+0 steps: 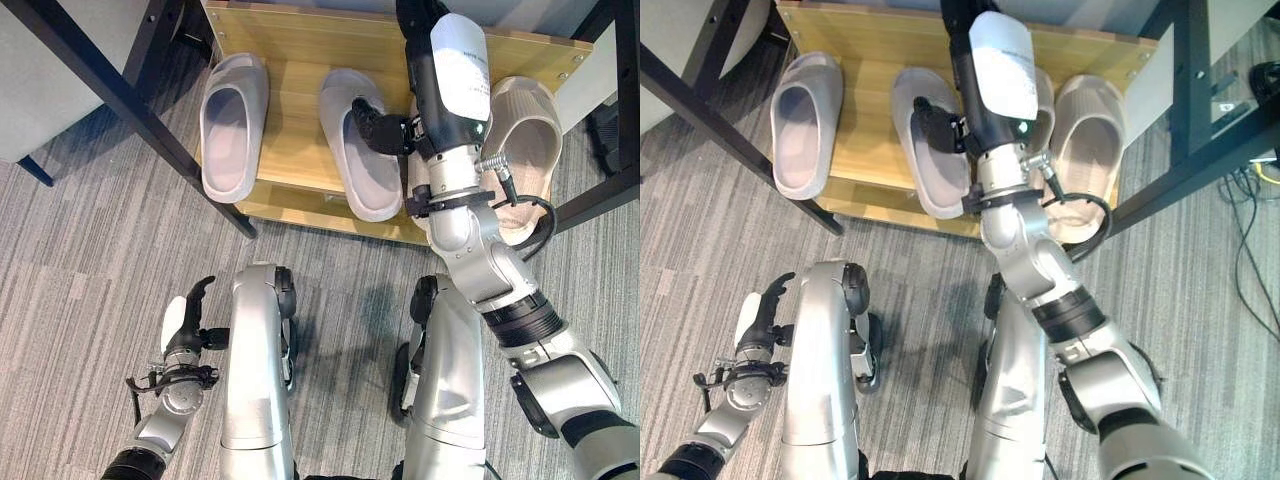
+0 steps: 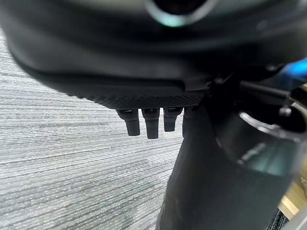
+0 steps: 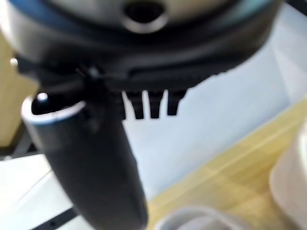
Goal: Arrange the slippers neatly on the shoe rack.
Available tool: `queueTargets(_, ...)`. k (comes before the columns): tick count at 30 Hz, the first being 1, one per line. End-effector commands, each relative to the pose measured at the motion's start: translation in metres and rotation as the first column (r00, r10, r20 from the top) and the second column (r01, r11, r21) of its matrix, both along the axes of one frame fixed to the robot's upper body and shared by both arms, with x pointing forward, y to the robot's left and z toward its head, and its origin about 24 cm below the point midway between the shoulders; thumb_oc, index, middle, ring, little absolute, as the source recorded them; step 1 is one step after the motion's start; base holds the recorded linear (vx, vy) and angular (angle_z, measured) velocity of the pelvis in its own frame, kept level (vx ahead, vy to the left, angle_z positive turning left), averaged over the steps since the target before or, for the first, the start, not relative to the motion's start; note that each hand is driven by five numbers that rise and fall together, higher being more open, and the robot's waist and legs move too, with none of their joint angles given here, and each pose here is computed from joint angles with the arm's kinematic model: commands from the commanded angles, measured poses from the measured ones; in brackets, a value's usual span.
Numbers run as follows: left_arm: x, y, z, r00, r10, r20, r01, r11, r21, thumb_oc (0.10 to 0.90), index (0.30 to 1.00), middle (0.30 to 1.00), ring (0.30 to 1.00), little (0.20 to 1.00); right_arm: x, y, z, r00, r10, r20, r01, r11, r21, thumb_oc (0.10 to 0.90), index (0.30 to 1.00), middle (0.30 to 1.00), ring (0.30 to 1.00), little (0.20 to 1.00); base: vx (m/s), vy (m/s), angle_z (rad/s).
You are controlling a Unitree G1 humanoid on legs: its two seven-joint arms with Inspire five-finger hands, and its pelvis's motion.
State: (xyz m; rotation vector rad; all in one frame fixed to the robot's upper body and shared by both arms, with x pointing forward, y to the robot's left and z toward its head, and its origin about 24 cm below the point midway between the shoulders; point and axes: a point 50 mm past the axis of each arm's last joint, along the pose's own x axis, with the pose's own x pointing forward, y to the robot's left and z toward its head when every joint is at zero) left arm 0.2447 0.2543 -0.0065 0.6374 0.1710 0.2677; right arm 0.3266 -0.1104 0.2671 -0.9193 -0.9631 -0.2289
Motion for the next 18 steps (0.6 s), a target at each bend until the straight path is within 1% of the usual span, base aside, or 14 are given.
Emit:
queueTargets(1, -0.006, 0.005, 0.015, 0.994, -0.001, 0.111, -0.006, 0.998, 0.059, 0.8, 0.9, 0.9, 0.9, 0.9, -0.052, 0.02, 0.052, 0.921, 0.174, 0.349, -0.175, 0.984, -0.029, 0.8, 0.9, 0.9, 0.9, 0.9, 0.0, 0.0, 0.0)
queueTargets(5, -0.007, 0.004, 0.012, 0.995, -0.002, 0.1, -0.006, 0.997, 0.078, 0.8, 0.9, 0.9, 0.9, 0.9, -0.061, 0.026, 0.034, 0.922, 0.248, 0.296, -0.259, 0.966, -0.001, 0.8, 0.9, 0.9, 0.9, 0.9, 0.0, 0.0, 0.0)
queueTargets(7, -0.007, 0.003, 0.012, 0.995, -0.001, 0.101, -0.007, 0.997, 0.077, 0.8, 0.9, 0.9, 0.9, 0.9, -0.061, 0.025, 0.03, 0.926, 0.251, 0.282, -0.262, 0.965, 0.002, 0.8, 0.9, 0.9, 0.9, 0.9, 0.0, 0.0, 0.0)
queueTargets(10, -0.008, 0.004, 0.01, 0.992, 0.046, 0.118, -0.055, 0.996, 0.076, 0.8, 0.9, 0.9, 0.9, 0.9, -0.058, 0.022, 0.008, 0.945, 0.251, 0.208, -0.269, 0.961, 0.066, 0.8, 0.9, 0.9, 0.9, 0.9, 0.0, 0.0, 0.0)
queueTargets(14, -0.012, 0.004, 0.003, 0.993, 0.07, 0.096, -0.077, 0.994, 0.073, 0.8, 0.9, 0.9, 0.9, 0.9, -0.058, 0.021, -0.006, 0.952, 0.262, 0.156, -0.279, 0.955, 0.1, 0.8, 0.9, 0.9, 0.9, 0.9, 0.0, 0.006, -0.04)
queueTargets(18, -0.014, 0.004, 0.0, 0.993, 0.078, 0.086, -0.085, 0.994, 0.073, 0.8, 0.9, 0.9, 0.9, 0.9, -0.057, 0.024, -0.02, 0.958, 0.272, 0.097, -0.281, 0.954, 0.106, 0.8, 0.9, 0.9, 0.9, 0.9, 0.0, 0.001, -0.01)
